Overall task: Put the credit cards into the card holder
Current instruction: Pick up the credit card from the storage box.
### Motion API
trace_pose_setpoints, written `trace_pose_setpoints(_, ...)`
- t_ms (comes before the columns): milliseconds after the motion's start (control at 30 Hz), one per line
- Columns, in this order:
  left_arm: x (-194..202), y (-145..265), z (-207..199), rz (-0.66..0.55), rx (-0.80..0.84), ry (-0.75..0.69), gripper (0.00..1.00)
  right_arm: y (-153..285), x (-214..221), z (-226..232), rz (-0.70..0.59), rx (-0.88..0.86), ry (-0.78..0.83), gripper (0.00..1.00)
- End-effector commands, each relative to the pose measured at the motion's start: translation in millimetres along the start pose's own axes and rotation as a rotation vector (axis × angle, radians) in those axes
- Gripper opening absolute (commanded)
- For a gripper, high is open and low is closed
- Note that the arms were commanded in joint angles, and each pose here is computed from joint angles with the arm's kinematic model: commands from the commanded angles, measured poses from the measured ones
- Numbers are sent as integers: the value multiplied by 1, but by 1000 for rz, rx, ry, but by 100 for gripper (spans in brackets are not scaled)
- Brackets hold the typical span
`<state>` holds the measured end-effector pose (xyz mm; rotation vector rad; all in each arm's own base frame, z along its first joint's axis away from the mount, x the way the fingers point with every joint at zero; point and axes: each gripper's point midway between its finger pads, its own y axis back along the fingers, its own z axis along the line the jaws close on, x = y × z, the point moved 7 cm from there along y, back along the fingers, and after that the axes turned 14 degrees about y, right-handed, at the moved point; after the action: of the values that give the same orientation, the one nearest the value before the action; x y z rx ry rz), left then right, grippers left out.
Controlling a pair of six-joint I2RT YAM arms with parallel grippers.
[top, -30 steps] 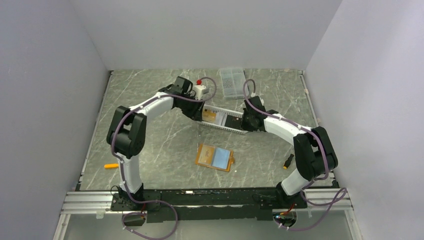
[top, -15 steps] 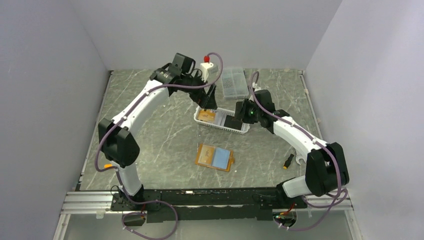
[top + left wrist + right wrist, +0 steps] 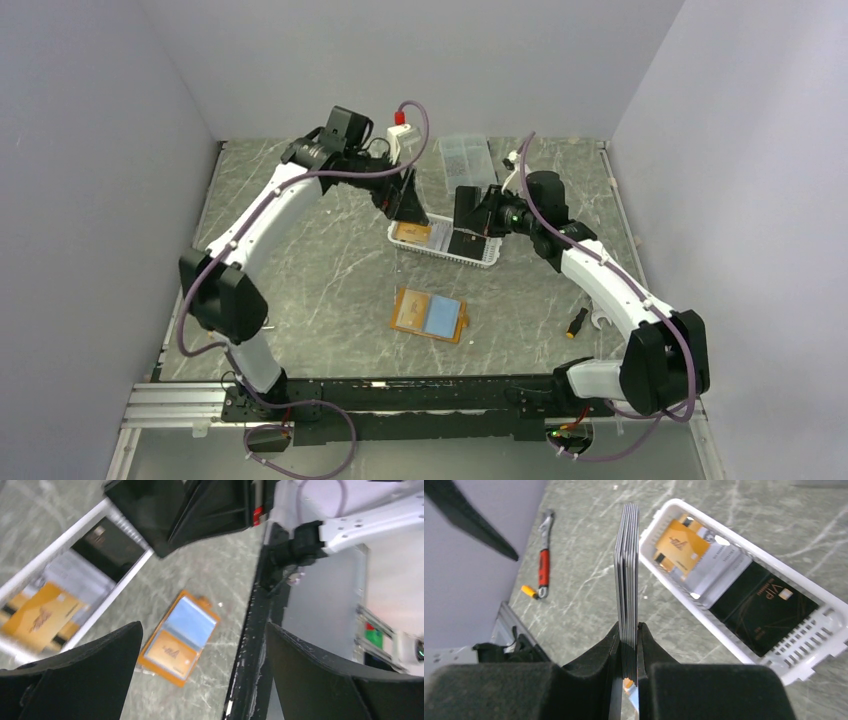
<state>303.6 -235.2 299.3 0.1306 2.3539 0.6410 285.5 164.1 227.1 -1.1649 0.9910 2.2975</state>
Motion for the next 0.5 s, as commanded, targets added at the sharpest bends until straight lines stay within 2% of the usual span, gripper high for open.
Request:
trace_pose_setpoints(0,-2,-26,0,120,300,64,99,11,-17,21,-75,-174,66,0)
trace_pose_setpoints(33,0,-33,2,112,285,59,99,11,-15,23,-62,-198,64,0)
trace_pose_setpoints(133,-1,-39,-5,-45,308,34,99,13,-12,27,-48,-248,68,0)
trace_pose_setpoints(200,-7,-44,-6,-61,305,25,99,14,-8,28,-44,-259,65,0)
trace_pose_setpoints(333,-9,-67,15,-68,299,98,98,15,1,29,-22,-285,54,0)
trace_pose_setpoints(400,-8,-72,15,-99,329,114,78,13,6,26,1,-282,42,0)
trace_pose_setpoints(433,-8,-74,14,-109,349,104,74,12,8,25,10,-282,39,0)
trace_pose_setpoints(467,-8,-76,12,-106,369,101,77,12,10,24,14,-282,36,0)
